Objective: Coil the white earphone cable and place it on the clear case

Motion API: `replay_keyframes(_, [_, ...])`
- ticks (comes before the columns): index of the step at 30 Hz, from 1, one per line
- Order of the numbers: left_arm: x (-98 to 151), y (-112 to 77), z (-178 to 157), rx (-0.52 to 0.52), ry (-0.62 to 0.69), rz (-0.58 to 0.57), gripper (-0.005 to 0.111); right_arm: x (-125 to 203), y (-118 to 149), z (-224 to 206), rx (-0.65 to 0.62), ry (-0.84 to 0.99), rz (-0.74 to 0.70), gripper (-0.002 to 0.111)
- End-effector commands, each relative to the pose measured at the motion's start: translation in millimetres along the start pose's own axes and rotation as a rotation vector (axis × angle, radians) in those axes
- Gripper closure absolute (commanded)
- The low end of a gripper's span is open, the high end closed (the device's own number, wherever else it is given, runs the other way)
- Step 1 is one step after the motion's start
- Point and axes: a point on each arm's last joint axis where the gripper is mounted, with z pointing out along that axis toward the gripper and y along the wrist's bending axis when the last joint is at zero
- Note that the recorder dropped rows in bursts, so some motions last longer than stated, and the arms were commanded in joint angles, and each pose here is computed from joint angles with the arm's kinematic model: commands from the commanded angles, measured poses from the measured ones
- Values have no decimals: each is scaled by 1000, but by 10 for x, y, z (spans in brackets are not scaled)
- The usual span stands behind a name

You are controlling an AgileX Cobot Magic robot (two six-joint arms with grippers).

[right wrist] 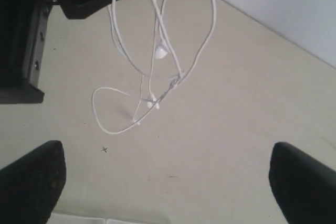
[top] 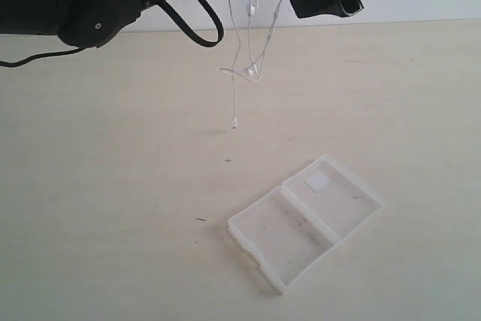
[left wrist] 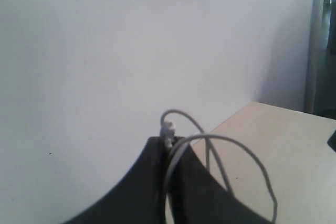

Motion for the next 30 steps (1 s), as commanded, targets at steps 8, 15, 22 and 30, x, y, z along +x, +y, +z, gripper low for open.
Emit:
replay_keyframes(8, [-188, 15, -54, -10, -41, 1, 107, 291, 50, 213, 14, -211, 63, 3])
replay_keyframes(15, [-185, 17, -56, -12, -33, 2, 107, 498, 12, 328, 94, -297, 68, 3])
replay_keyframes(22, [-185, 17, -56, -12, -33, 2, 107, 450, 38, 318, 36, -357, 214, 3])
replay_keyframes(30, [-184, 17, -56, -13, -32, 2, 107, 427, 71, 311, -9, -380, 239, 3])
